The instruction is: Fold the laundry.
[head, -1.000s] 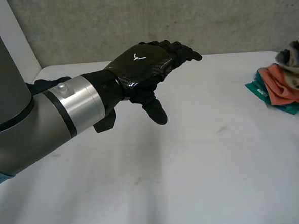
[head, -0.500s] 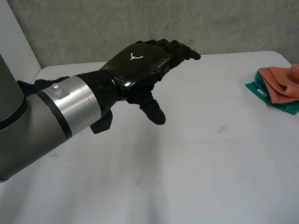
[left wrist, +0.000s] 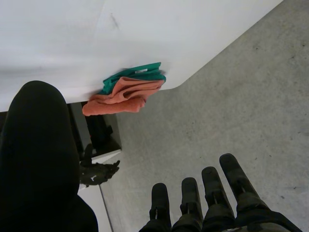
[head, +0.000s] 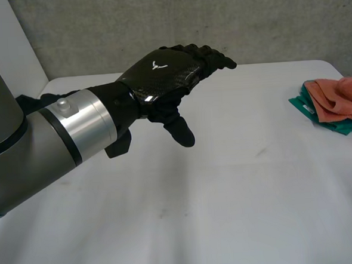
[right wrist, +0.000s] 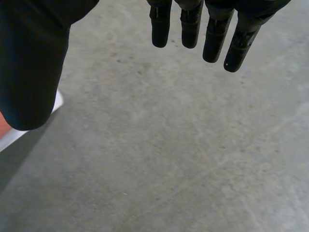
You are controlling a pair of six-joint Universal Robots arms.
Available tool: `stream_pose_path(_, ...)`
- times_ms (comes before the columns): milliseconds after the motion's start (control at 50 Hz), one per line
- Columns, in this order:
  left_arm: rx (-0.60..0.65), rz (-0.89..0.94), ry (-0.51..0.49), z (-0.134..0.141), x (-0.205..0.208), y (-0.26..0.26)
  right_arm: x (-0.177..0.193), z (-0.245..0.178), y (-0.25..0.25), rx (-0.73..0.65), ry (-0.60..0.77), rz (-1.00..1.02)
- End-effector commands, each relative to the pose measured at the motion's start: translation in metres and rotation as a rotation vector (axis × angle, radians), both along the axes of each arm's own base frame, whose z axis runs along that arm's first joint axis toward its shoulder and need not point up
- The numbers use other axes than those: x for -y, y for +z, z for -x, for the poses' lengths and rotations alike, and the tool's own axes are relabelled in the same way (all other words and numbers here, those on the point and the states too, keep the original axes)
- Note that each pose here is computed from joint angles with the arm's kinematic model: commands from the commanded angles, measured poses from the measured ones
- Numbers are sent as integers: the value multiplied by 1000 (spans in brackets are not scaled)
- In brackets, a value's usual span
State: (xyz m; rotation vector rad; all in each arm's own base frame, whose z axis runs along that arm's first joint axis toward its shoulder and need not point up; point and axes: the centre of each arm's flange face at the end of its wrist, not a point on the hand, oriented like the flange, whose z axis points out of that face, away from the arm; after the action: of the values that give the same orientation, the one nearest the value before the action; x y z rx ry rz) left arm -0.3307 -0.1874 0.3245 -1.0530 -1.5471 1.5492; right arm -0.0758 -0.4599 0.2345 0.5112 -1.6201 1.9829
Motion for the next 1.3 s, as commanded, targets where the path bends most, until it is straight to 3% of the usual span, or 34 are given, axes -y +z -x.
stream_pose_path(20, -14, 21, 11, 0, 4, 4, 0, -31, 44, 29, -118, 119)
stream_pose_path(100, -42, 66, 88, -7, 22, 9, -7, -82, 66, 49, -59, 147)
stream_pose_path(200, -90, 145, 293, -28, 61, 20, -29, -167, 86, 105, 135, 139)
stream_pose_path(300, -142, 242, 513, -57, 106, 27, -70, -256, 83, 189, 362, 48)
stream_pose_path(320, -142, 243, 520, -58, 109, 26, -79, -269, 81, 192, 394, 28)
stream_pose_path(400, -65, 208, 660, -96, 168, -12, -130, -333, 51, 185, 570, -128)
stream_pose_path(500, 81, 164, 764, -133, 212, -63, -169, -366, 20, 165, 668, -238)
stream_pose_path(560, 267, 158, 806, -156, 242, -122, -185, -374, -5, 149, 696, -317)
stream_pose_path(660, 471, 173, 788, -171, 259, -183, -190, -370, -29, 114, 678, -383)
stream_pose_path(720, 502, 162, 778, -174, 261, -201, -190, -367, -34, 109, 670, -397)
stream_pose_path(920, 472, 231, 777, -163, 270, -214, -195, -364, -44, 112, 664, -418)
stream_pose_path(1080, 400, 312, 714, -118, 250, -180, -186, -353, -44, 125, 628, -409)
stream_pose_path(1160, 262, 325, 639, -76, 210, -129, -175, -346, -37, 138, 599, -380)
stream_pose_path(1240, 55, 281, 501, -27, 143, -74, -165, -337, -27, 148, 561, -342)
stream_pose_path(1300, -3, 245, 406, -3, 105, -63, -158, -328, -18, 161, 517, -314)
